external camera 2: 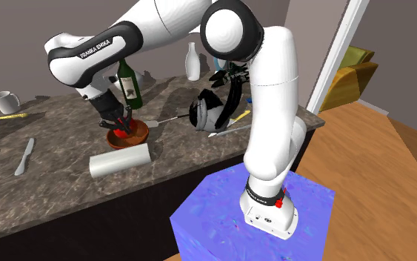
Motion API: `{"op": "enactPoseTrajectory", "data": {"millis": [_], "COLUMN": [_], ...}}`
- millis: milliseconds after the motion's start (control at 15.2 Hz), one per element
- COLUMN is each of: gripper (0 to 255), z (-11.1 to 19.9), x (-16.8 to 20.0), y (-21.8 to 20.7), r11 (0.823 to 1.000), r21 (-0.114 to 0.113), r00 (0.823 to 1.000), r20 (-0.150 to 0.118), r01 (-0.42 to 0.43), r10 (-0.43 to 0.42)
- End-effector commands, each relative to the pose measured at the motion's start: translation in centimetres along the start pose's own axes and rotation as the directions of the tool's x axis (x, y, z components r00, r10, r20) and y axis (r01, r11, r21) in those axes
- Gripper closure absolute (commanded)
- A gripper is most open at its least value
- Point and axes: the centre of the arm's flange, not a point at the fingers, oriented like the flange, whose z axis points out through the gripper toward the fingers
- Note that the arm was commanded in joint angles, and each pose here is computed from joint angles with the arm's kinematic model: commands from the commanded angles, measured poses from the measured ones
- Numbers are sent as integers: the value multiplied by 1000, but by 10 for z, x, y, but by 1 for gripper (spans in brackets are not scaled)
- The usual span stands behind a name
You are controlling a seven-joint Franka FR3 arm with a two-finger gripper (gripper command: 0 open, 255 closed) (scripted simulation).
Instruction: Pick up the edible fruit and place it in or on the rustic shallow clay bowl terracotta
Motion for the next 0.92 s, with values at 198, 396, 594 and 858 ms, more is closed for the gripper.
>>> {"op": "enactPoseTrajectory", "data": {"millis": [198,396,594,858], "gripper": [255,0,0,0], "z": [0,0,0,-50], "x": [0,0,0,0], "y": [0,0,0,0], "r11": [1000,1000,1000,1000], "r21": [0,0,0,0], "r00": [1000,1000,1000,1000], "r20": [0,0,0,0], "r01": [0,0,0,0], "r10": [0,0,0,0]}}
